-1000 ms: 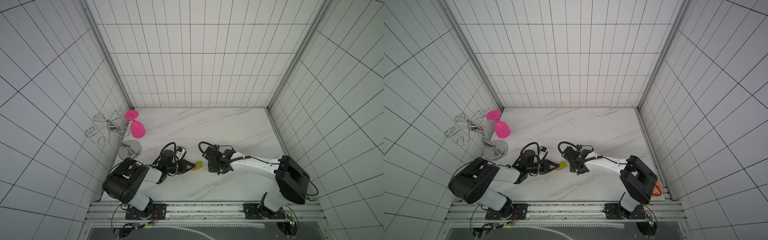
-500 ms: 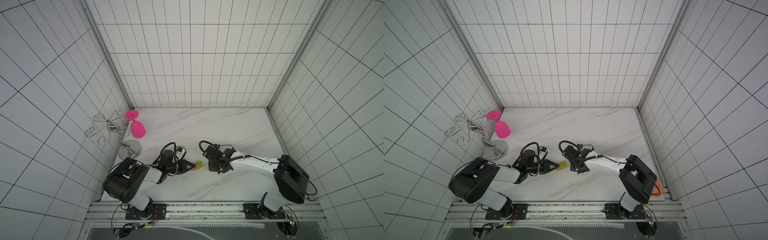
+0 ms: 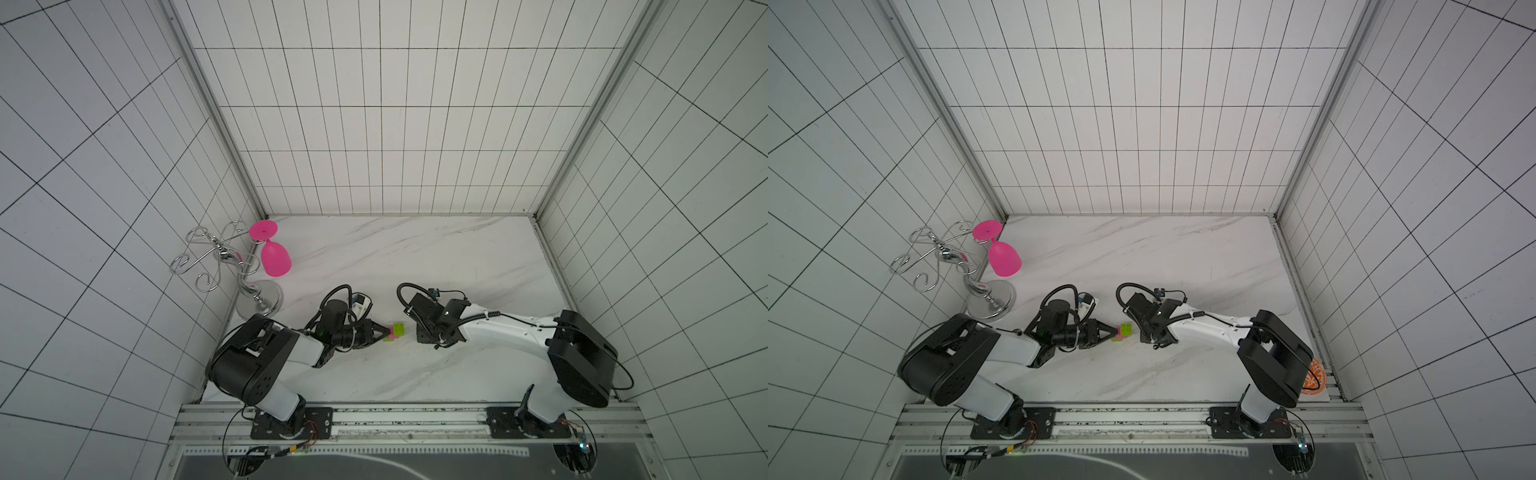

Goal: Assemble the letter y with lego
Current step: Assemble the lego brick with the lego brick.

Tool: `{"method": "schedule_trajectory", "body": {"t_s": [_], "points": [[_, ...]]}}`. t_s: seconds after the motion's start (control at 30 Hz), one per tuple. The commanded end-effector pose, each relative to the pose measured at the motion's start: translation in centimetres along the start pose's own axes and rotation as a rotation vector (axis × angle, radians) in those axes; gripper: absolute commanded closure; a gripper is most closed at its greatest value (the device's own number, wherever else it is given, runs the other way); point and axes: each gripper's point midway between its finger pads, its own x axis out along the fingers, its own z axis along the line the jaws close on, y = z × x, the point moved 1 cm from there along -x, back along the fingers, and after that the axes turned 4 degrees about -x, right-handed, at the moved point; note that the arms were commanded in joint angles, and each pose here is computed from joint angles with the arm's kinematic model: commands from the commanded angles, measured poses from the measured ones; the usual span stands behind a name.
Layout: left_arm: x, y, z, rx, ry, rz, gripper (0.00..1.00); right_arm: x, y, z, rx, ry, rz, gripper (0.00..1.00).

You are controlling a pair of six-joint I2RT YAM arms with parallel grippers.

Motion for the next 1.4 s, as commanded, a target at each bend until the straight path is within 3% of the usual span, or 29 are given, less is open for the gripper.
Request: {"method": "schedule_trajectory", "body": {"t_s": [0.0, 0.6, 1.37], "points": [[-0.5, 1.8, 4.9, -0.120, -0.171, 0.013, 0.82, 1.8, 3.2, -2.6, 0.013, 0.096, 0.083, 0.78], [-0.5, 1.7, 4.7, -0.116, -0.171, 0.010, 0.83, -1.0, 1.0, -1.6, 0.016, 0.096, -0.002, 0.79], [-0.5, 1.6, 4.6, -0.115, -0.170, 0.008, 0.83, 2.0, 2.8, -1.8, -0.019, 0.121, 0.091, 0.79]]}}
